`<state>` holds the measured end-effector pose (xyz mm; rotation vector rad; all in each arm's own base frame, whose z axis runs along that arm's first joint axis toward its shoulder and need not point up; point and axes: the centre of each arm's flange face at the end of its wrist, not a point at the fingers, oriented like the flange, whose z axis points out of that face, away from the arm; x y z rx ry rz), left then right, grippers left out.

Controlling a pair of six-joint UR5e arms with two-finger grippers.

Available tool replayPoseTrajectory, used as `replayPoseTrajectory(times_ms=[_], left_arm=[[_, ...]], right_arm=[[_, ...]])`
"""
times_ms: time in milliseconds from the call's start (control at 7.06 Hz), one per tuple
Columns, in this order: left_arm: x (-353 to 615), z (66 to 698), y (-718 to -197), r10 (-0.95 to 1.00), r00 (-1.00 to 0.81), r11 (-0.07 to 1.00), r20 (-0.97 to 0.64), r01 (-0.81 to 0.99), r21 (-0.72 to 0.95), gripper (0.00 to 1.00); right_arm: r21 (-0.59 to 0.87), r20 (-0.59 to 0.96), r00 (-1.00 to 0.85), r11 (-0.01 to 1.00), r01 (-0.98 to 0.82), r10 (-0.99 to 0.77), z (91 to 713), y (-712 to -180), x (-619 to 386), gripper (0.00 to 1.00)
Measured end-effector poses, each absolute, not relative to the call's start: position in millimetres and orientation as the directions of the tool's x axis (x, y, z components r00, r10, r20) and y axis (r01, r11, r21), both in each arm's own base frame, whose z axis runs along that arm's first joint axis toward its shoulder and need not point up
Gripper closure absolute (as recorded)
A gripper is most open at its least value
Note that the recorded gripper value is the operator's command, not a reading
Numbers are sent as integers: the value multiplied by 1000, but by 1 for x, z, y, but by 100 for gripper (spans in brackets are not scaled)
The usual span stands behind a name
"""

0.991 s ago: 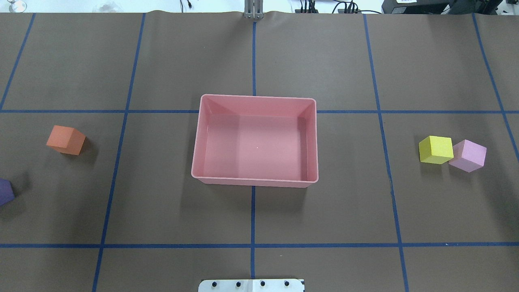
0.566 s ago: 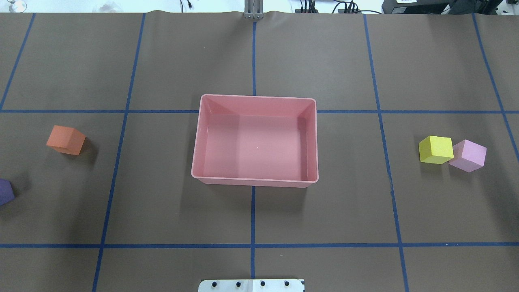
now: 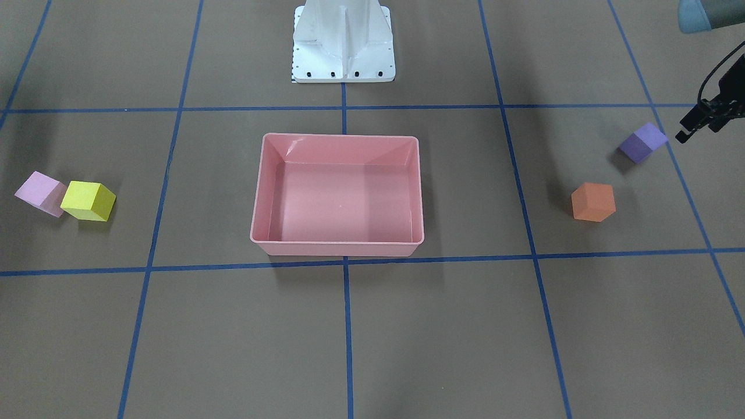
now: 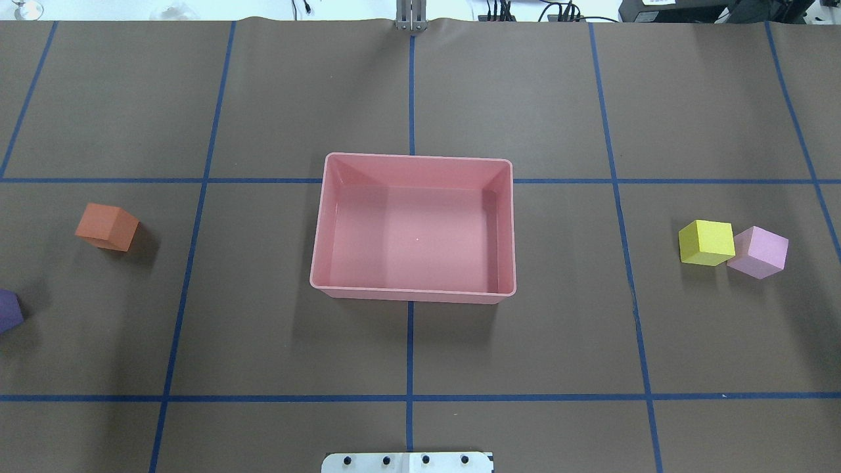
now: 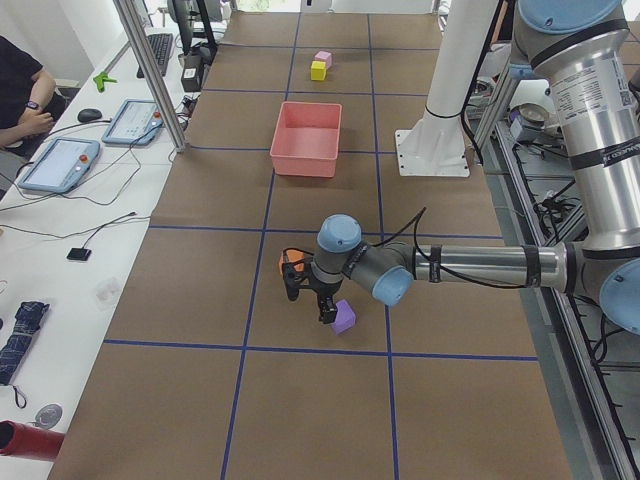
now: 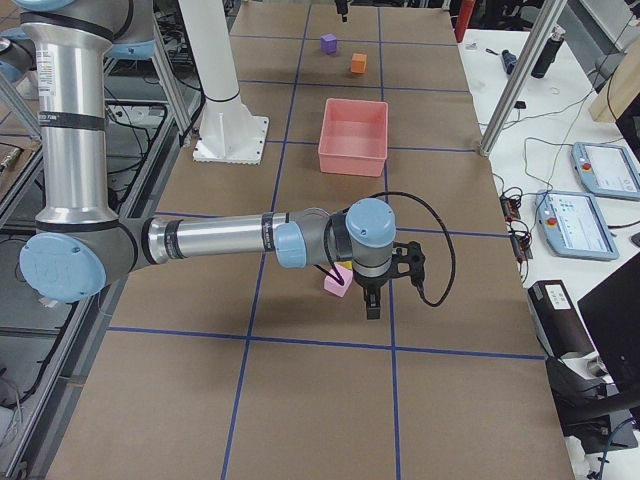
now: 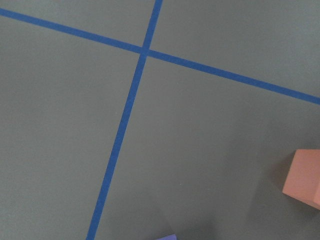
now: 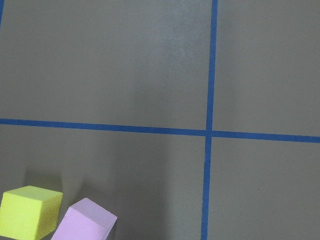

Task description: Place blocks into pink bin with both arms

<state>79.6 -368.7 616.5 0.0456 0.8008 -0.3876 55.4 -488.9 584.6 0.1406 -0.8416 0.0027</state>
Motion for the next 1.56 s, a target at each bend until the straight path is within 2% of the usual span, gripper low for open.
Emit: replayPoseTrajectory(times_ms=[566, 1557], left_arm=[[124, 630, -343, -366, 643, 911, -673, 395, -118, 0], [148, 663, -332, -355, 690, 928, -631, 340, -151, 0]], right_arm=[[123, 744, 666, 991, -57, -55, 585, -489, 55, 0], [112, 743, 668, 992, -57, -45, 592, -481, 56, 0]])
